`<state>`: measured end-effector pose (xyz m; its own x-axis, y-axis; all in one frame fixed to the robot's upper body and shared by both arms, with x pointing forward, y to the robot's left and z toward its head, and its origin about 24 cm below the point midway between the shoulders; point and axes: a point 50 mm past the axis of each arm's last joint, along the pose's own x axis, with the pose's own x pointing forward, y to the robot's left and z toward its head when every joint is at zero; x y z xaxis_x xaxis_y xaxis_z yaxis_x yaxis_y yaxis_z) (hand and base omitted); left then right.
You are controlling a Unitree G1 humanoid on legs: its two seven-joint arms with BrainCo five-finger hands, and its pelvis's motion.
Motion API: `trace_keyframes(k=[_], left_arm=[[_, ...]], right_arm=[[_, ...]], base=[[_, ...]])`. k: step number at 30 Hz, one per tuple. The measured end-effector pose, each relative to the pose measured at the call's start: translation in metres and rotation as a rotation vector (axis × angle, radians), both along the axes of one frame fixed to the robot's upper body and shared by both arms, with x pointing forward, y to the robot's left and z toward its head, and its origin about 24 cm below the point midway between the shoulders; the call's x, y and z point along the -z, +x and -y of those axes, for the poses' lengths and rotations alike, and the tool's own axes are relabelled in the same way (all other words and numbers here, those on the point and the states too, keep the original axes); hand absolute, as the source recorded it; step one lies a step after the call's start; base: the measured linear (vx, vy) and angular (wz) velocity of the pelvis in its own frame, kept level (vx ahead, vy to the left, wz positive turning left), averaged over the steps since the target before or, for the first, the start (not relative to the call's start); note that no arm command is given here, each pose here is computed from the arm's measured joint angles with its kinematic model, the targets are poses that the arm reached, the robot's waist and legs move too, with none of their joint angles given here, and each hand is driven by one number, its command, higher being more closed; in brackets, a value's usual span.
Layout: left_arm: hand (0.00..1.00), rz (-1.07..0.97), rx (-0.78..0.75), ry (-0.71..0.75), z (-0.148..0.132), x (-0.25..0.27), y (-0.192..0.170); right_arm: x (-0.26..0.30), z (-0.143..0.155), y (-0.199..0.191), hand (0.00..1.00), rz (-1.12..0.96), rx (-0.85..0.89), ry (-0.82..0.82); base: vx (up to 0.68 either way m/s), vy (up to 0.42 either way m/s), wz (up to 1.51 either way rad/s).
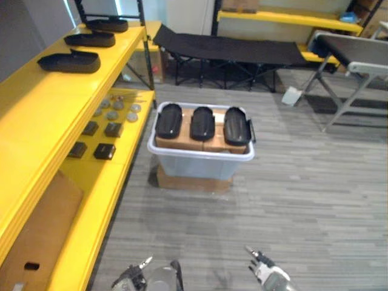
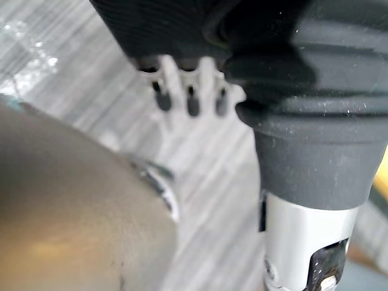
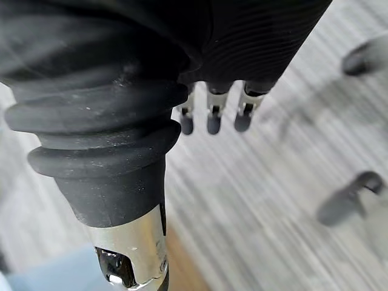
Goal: Walk over and take plastic housings, then place them on the shelf
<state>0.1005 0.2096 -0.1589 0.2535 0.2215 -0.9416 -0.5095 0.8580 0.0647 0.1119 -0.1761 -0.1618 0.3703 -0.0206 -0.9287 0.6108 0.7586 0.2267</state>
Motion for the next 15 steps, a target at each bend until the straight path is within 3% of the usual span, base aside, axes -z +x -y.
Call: trace_keyframes(k=[4, 8, 13, 15], left_arm=[[0.0, 0.015, 0.031, 0.008, 0.001, 0.0, 0.006], [0.0, 0.049, -0.074, -0.067, 0.015, 0.001, 0.01], [0.0, 0.07, -0.129, -0.094, 0.019, -0.001, 0.012], [0.0, 0.05, -0.165, -0.14, 0.039, 0.003, 0.004]], right_arm=[[-0.003, 0.009, 0.007, 0.0, 0.035, 0.016, -0.028], [-0.006, 0.023, 0.008, 0.0, 0.042, 0.013, -0.089], [-0.003, 0.022, -0.007, 0.0, -0.001, -0.062, -0.115], [-0.004, 0.039, -0.012, 0.0, -0.036, -0.122, -0.172]], base=[[0.28, -0.013, 0.02], [0.27, -0.141, 0.03], [0.43, -0.407, 0.36], [0.4, -0.394, 0.48]])
